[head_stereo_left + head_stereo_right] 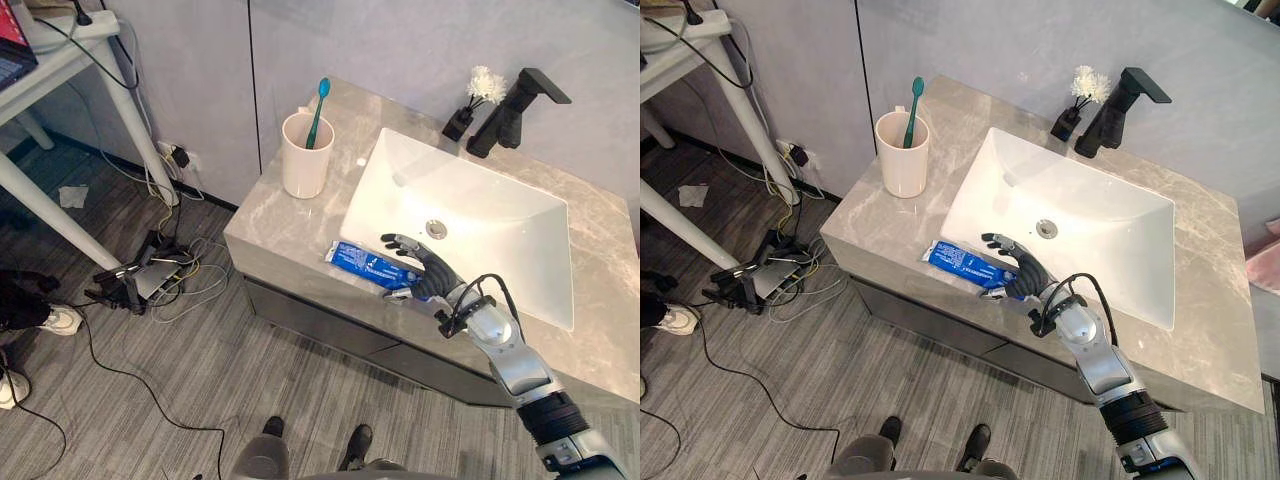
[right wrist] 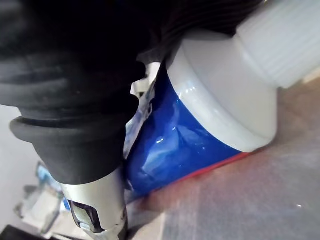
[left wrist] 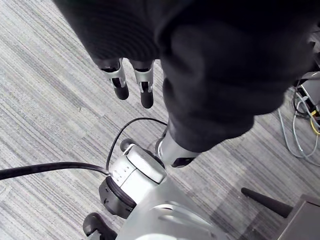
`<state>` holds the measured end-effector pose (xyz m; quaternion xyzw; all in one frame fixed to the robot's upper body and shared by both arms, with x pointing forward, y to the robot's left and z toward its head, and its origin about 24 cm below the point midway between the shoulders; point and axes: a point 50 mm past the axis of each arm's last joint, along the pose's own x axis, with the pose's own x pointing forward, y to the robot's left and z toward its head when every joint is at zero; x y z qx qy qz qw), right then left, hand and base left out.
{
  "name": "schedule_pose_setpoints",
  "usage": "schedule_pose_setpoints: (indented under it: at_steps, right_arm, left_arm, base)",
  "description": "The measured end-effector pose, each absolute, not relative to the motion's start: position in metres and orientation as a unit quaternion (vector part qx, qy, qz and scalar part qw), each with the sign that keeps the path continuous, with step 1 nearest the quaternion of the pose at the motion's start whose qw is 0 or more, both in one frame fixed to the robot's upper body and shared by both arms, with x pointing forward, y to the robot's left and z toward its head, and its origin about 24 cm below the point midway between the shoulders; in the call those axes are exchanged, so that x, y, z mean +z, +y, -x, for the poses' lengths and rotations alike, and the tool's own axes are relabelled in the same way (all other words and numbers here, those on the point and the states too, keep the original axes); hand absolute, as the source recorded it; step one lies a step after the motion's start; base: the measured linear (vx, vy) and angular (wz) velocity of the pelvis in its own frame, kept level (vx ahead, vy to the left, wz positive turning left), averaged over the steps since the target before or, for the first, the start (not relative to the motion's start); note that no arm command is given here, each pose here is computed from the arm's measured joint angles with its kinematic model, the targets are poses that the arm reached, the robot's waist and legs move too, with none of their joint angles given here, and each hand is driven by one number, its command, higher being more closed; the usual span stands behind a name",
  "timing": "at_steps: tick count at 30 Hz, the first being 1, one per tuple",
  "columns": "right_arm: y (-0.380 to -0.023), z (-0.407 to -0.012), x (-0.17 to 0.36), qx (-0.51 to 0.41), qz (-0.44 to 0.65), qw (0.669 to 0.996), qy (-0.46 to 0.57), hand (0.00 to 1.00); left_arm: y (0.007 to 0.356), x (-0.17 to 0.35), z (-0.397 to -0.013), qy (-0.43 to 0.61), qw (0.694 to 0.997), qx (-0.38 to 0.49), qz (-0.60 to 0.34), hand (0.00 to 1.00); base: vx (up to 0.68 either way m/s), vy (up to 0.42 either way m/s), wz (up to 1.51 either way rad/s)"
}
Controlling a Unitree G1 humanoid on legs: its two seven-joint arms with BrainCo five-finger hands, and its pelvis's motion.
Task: Organize washtable
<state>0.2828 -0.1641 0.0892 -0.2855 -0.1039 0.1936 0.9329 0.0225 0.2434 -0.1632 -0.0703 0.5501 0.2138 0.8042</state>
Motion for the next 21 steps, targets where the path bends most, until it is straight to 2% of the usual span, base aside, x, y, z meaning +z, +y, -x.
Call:
schedule_pose_setpoints:
  at_steps: [7, 21]
  right_arm:
    - [-0.174, -0.287, 0.099, 0.144, 0.270, 0.945, -0.120, 1.00]
    - [-0.170, -0.285, 0.103, 0.159, 0.274, 0.939, -0.132, 1.00]
  left_arm:
    - [0.244, -0.162, -0.027, 0.544, 0.809, 0.214, 0.068, 0.00]
    - [0.246, -0.161, -0.030, 0.537, 0.812, 0.217, 0.065, 0.00]
  base:
    - [0.01, 0.004, 0.06]
    - [0.00, 0.000, 0.03]
